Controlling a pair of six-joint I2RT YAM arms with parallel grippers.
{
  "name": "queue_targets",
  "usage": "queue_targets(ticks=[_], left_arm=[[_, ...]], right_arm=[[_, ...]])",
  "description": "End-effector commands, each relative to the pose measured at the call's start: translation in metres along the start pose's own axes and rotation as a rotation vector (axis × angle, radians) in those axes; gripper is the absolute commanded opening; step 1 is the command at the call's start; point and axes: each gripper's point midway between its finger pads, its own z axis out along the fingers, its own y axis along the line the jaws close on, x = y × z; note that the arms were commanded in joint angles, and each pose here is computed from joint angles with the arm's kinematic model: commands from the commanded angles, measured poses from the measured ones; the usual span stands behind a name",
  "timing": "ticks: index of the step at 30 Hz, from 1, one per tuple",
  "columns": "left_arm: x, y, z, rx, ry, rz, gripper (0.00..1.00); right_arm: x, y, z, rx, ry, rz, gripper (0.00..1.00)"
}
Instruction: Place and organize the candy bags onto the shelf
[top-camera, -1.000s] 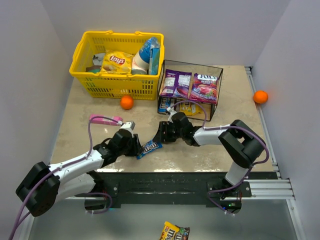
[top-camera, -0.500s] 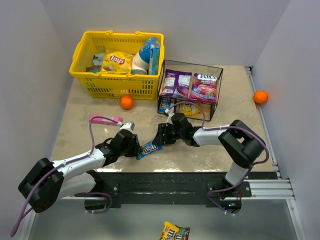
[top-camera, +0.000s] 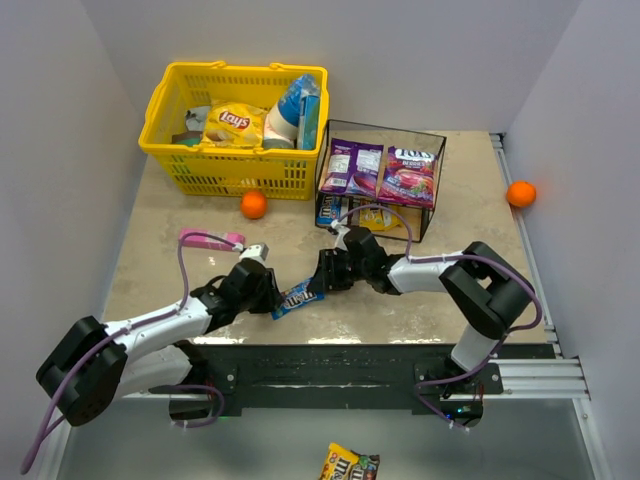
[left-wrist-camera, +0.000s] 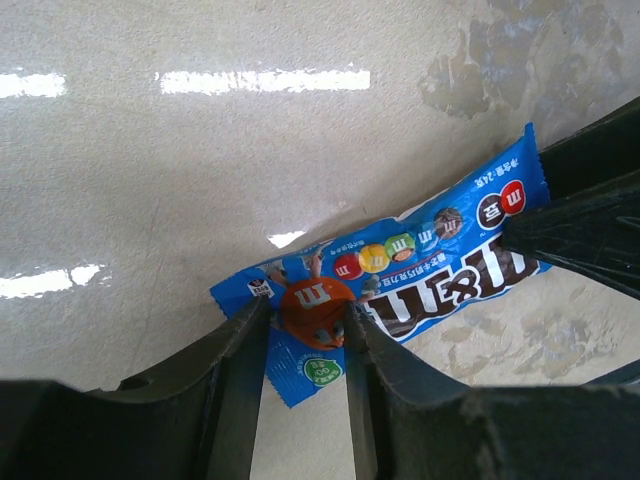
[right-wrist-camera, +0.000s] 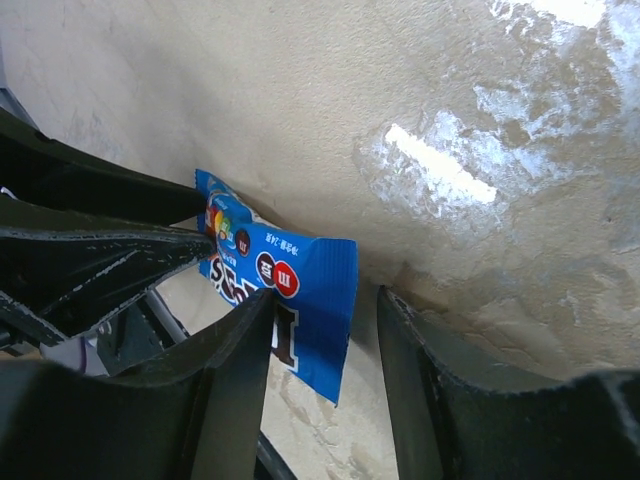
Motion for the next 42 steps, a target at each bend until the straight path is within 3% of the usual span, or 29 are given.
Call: queue_targets(ticks=[1, 5, 6, 9, 12, 16, 22, 29, 34, 42], left_arm=[[-0.002, 0.011, -0.002, -0.057, -0.015, 0.002, 0.4], [-0.008, 0.007, -0.004, -0.05, -0.028, 0.008, 0.41], [-0.009, 0.006, -0.004, -0.047, -0.033, 0.008, 0.41], [-0.015, 0.004, -0.008, -0.045, -0.05, 0.009, 0.43], [-0.028, 0.0, -0.016, -0.04, -0.092, 0.009, 0.51], [-0.055, -0.008, -0.035, -0.037, -0.182, 0.015, 0.7], [-0.089, -0.015, -0.067, -0.024, -0.316, 0.014, 0.95], [-0.099, -0.013, -0.082, -0.018, -0.375, -0.01, 1.0], [-0.094, -0.012, -0.078, -0.021, -0.357, -0.011, 0.99], [-0.094, -0.015, -0.075, -0.016, -0.346, -0.007, 1.0]], right_arm=[[0.001, 0.013, 0.0, -0.063, 0.018, -0.017, 0.42], [0.003, 0.018, 0.002, -0.098, 0.031, -0.014, 0.25], [0.004, 0.019, 0.002, -0.106, 0.034, -0.005, 0.16], [0.004, 0.019, 0.002, -0.109, 0.029, 0.019, 0.0], [-0.002, 0.019, -0.004, -0.088, -0.021, 0.046, 0.0], [-0.019, 0.018, -0.02, -0.049, -0.135, 0.082, 0.0], [-0.062, 0.0, -0.076, 0.085, -0.412, 0.197, 0.0], [-0.08, -0.055, -0.172, 0.351, -0.776, 0.386, 0.0], [-0.084, -0.073, -0.23, 0.419, -0.996, 0.522, 0.0], [-0.085, -0.094, -0.258, 0.482, -1.167, 0.705, 0.0]])
